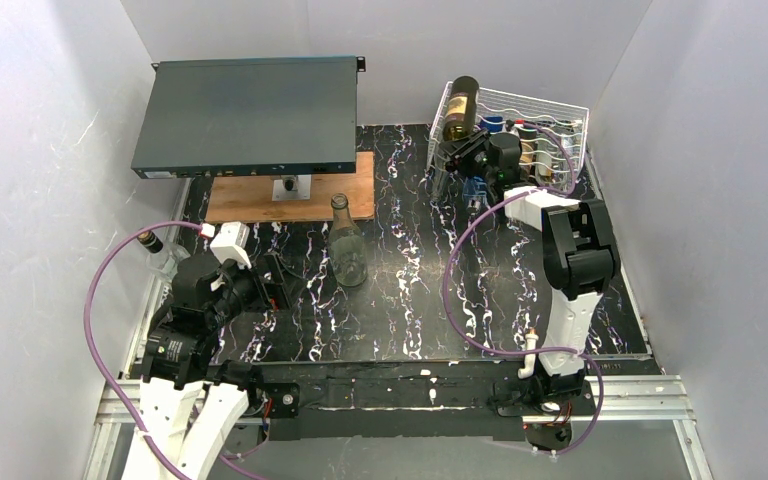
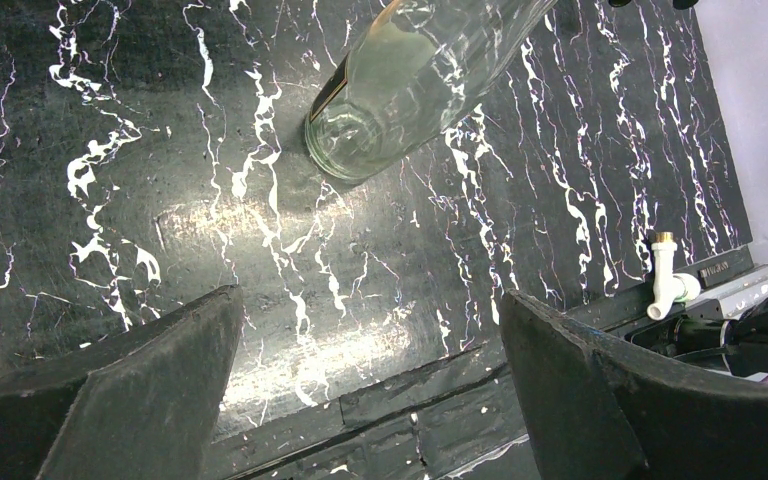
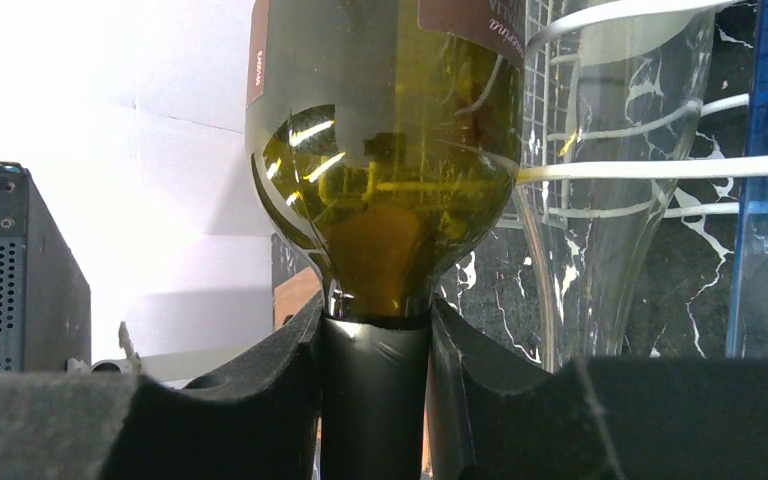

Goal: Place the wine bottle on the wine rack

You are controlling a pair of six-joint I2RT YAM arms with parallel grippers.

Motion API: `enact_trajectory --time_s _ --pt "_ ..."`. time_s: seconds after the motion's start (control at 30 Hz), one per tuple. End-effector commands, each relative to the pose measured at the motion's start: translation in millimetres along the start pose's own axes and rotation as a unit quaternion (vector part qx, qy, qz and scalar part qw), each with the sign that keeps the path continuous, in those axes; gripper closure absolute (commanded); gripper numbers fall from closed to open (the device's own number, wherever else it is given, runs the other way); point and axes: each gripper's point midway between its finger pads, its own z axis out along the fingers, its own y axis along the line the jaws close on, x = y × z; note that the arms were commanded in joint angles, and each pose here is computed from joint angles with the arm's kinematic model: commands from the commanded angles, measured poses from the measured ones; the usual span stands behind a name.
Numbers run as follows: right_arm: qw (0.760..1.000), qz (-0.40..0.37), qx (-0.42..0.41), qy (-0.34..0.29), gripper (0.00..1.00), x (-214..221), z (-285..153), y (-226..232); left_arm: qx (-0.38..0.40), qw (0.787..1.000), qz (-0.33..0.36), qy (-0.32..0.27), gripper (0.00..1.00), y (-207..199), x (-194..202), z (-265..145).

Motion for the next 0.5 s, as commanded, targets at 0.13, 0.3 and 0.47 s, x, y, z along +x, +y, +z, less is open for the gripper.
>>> enact_trajectory --time_s 0.13,0.3,0.47 --pt "0.991 -0.04 -0.11 -0.058 0.73 -34 1 76 -0.004 1.0 0.006 -0.004 0.01 2 0 0" --pt "0.992 -0.038 -0.107 -0.048 0.6 -25 4 74 -0.004 1.0 0.006 -0.004 0.01 2 0 0" --pt "0.992 -0.041 -0.113 -0.033 0.42 -16 3 75 -0.003 1.0 0.006 -0.006 0.01 2 0 -1"
